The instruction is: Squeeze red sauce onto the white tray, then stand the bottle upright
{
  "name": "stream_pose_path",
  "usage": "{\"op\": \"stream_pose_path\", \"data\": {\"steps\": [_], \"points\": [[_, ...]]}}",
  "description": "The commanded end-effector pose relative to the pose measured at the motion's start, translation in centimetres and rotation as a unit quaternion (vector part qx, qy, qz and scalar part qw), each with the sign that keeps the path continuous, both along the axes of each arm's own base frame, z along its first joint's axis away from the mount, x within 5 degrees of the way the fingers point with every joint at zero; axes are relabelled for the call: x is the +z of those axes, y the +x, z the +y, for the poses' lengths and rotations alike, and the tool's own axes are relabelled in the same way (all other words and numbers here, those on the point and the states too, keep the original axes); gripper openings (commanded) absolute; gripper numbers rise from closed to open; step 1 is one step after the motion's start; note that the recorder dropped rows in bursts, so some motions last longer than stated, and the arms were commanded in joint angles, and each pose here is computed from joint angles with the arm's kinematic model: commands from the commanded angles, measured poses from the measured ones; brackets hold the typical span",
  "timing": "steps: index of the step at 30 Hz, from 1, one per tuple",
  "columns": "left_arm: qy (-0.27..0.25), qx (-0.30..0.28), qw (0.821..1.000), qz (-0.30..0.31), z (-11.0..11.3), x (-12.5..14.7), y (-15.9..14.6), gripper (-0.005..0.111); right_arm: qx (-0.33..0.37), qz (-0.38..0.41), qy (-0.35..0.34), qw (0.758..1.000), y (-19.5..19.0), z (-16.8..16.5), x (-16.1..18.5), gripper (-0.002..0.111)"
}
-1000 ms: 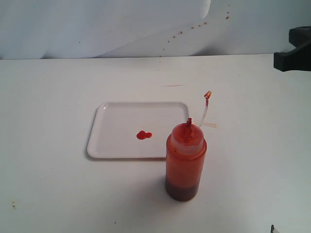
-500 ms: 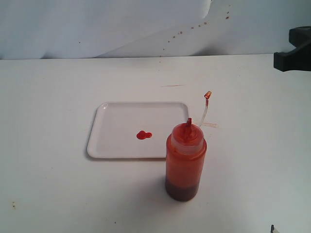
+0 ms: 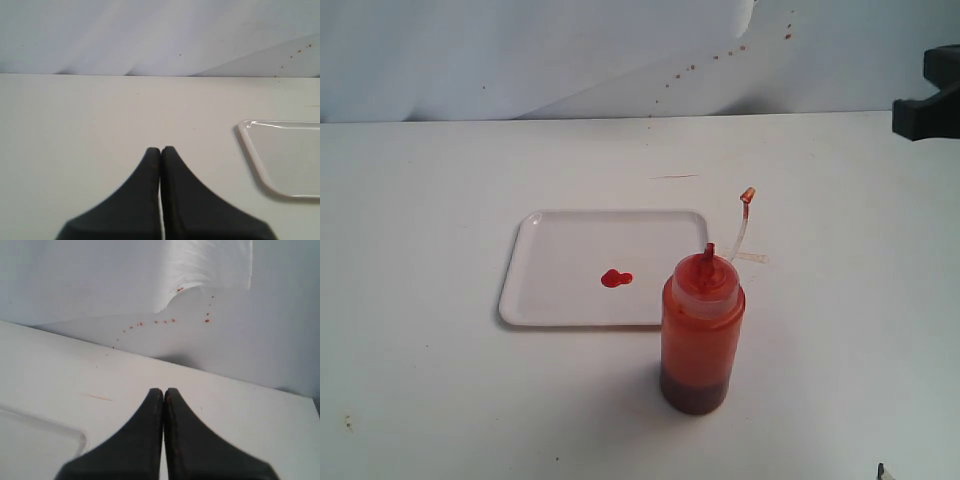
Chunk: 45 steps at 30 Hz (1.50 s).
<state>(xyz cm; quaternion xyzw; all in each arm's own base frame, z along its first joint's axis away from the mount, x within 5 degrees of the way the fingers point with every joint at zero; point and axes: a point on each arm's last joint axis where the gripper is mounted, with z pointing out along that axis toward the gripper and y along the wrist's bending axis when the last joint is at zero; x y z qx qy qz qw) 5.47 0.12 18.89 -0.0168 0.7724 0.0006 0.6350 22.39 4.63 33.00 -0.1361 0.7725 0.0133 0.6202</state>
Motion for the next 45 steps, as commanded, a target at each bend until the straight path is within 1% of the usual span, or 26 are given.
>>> {"op": "stream_pose_path", "data": {"steps": [1,5,10,13,15,16,17,20,27,45], "points": [[-0.007,0.0,1.0,0.0,0.0,-0.1,0.0,0.0,0.001,-0.082,0.018,0.996,-3.6,-0.8,3.6,0.0],[-0.007,0.0,1.0,0.0,0.0,-0.1,0.0,0.0,0.001,-0.17,0.037,0.985,-8.2,-1.7,6.6,0.0],[-0.007,0.0,1.0,0.0,0.0,-0.1,0.0,0.0,0.001,-0.283,0.061,0.957,-14.9,-3.2,9.3,0.0],[-0.007,0.0,1.0,0.0,0.0,-0.1,0.0,0.0,0.001,-0.341,0.073,0.937,-18.6,-4.0,10.0,0.0],[-0.007,0.0,1.0,0.0,0.0,-0.1,0.0,0.0,0.001,-0.409,0.087,0.908,-23.2,-4.9,10.2,0.0],[-0.007,0.0,1.0,0.0,0.0,-0.1,0.0,0.0,0.0,-0.423,0.09,0.902,-24.1,-5.1,10.2,0.0],[-0.007,0.0,1.0,0.0,0.0,-0.1,0.0,0.0,0.0,-0.448,0.095,0.889,-25.9,-5.5,10.0,0.0],[-0.007,0.0,1.0,0.0,0.0,-0.1,0.0,0.0,-0.001,-0.483,0.102,0.87,-28.3,-6.0,9.6,0.0],[-0.007,0.0,1.0,0.0,0.0,-0.1,0.0,0.0,-0.055,-0.496,0.073,0.863,-28.9,-5.3,9.7,0.0],[-0.007,0.0,1.0,0.0,0.0,-0.1,0.0,0.0,-0.051,-0.497,0.073,0.863,-29.0,-5.2,9.7,0.0]]}}
